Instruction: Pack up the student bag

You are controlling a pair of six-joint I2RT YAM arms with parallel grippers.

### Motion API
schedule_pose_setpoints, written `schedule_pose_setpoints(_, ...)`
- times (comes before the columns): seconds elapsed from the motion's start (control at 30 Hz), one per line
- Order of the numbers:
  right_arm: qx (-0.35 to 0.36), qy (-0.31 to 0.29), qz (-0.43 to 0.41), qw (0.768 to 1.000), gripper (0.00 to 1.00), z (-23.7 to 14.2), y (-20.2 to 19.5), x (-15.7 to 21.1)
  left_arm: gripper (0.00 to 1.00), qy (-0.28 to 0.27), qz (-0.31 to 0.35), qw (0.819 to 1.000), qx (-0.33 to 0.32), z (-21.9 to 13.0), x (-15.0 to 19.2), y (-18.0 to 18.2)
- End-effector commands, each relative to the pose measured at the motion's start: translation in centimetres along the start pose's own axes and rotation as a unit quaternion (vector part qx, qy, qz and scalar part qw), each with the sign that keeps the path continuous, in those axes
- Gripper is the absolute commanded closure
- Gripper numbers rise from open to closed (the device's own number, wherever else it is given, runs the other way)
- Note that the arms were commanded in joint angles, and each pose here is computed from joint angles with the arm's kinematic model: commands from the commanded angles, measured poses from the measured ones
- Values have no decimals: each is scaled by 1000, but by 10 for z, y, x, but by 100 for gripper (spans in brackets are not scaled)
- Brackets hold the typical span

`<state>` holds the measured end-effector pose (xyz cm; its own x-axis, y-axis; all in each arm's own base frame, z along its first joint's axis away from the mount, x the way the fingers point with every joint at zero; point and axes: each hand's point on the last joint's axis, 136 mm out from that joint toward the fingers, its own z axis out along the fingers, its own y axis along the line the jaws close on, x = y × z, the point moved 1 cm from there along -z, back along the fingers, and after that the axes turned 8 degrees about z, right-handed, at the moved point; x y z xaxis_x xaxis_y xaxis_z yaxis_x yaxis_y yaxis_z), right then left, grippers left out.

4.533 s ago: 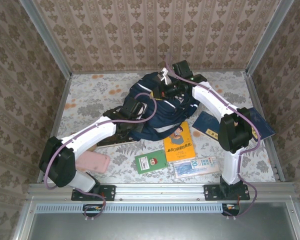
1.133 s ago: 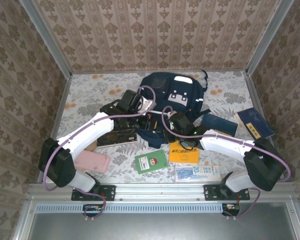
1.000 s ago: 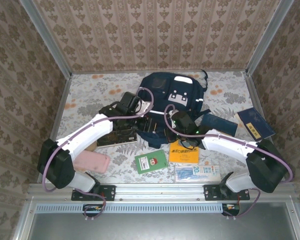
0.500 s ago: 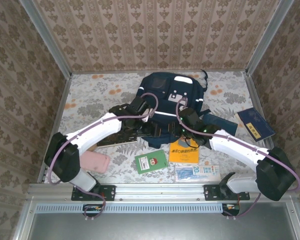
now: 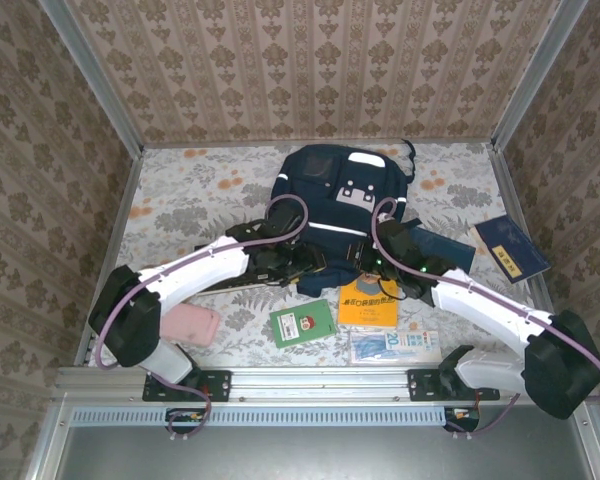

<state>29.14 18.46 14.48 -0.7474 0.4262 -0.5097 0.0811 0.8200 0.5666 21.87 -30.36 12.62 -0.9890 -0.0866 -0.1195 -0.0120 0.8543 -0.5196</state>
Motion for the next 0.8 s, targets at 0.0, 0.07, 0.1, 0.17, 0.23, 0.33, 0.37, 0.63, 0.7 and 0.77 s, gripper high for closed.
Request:
schedule_pose_setpoints(0.0, -9, -27, 15, 999, 73, -8, -2, -8, 40, -44, -42, 998, 7, 8, -8, -3)
schedule_pose_setpoints(0.07, -10, -28, 14, 999, 73, -11, -4, -7, 42, -55, -40, 998, 9, 10, -10, -6)
schedule_pose_setpoints(0.1, -11, -28, 14, 999, 73, -12, -5, -6, 43, -59, -38, 998, 5, 11, -11, -7)
schedule_pose_setpoints(0.17, -14, -30, 13, 999, 73, -15, -7, -4, 45, -66, -33, 997, 3, 12, -11, -10)
schedule_pose_setpoints(0.23, -16, -33, 13, 999, 73, -17, -9, -3, 48, -75, -32, 997, 2, 13, -12, -11)
schedule_pose_setpoints(0.33, -20, -34, 14, 999, 74, -18, -11, -1, 53, -84, -27, 996, 1, 14, -15, -12)
schedule_pose_setpoints(0.37, -20, -34, 15, 999, 74, -18, -11, 0, 54, -86, -27, 996, 0, 14, -16, -11)
schedule_pose_setpoints(0.63, -22, -43, 13, 999, 74, -23, -12, -3, 55, -88, -35, 995, -14, 22, -14, -3)
schedule_pose_setpoints(0.7, -22, -43, 13, 999, 74, -23, -12, -3, 55, -87, -36, 995, -14, 25, -14, -4)
schedule_pose_setpoints(0.77, -23, -44, 13, 999, 74, -23, -12, -4, 55, -88, -38, 995, -17, 26, -14, -3)
